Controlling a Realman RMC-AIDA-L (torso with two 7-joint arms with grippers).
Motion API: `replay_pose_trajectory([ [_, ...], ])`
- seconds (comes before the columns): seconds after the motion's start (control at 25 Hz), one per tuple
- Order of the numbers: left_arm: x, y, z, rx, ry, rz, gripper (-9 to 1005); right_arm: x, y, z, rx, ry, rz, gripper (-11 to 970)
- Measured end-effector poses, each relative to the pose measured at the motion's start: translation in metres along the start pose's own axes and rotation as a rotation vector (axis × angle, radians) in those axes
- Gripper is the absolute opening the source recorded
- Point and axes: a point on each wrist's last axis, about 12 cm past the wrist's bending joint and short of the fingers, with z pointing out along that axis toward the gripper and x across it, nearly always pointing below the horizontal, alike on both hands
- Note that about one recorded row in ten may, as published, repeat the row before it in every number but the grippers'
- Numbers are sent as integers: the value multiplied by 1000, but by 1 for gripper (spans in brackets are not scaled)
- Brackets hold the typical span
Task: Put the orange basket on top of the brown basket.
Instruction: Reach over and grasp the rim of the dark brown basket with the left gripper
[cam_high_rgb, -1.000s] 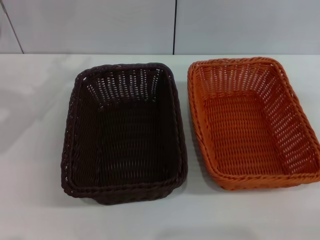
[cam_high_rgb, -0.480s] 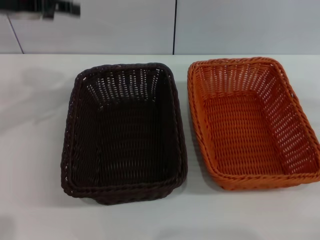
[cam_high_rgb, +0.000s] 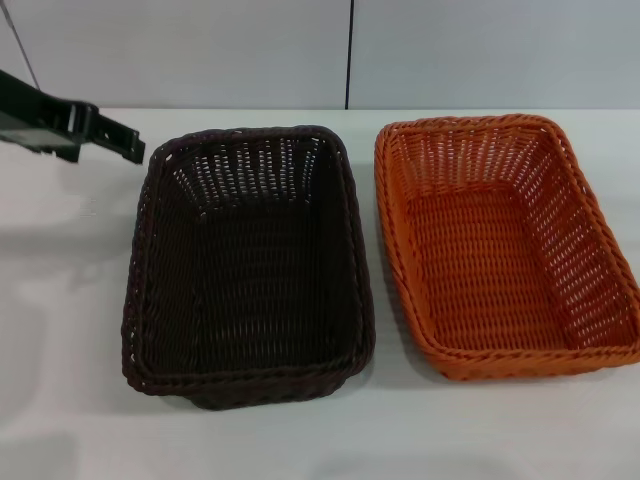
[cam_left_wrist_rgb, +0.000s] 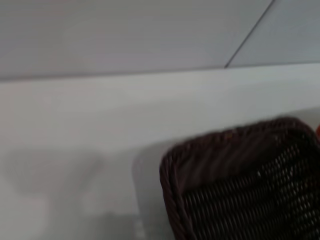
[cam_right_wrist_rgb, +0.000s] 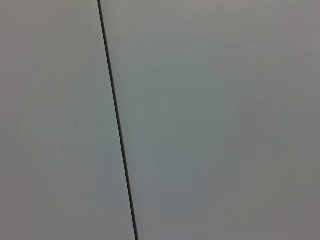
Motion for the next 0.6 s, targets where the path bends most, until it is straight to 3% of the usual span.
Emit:
replay_pose_trajectory([
  [0.28,21,-12,20,9,79,-80,861,-4,-2,6,2,-7,4,556],
  [0.6,34,-11,38,-3,101,-120,862,-6,-1,9,-4,-10,10,556],
])
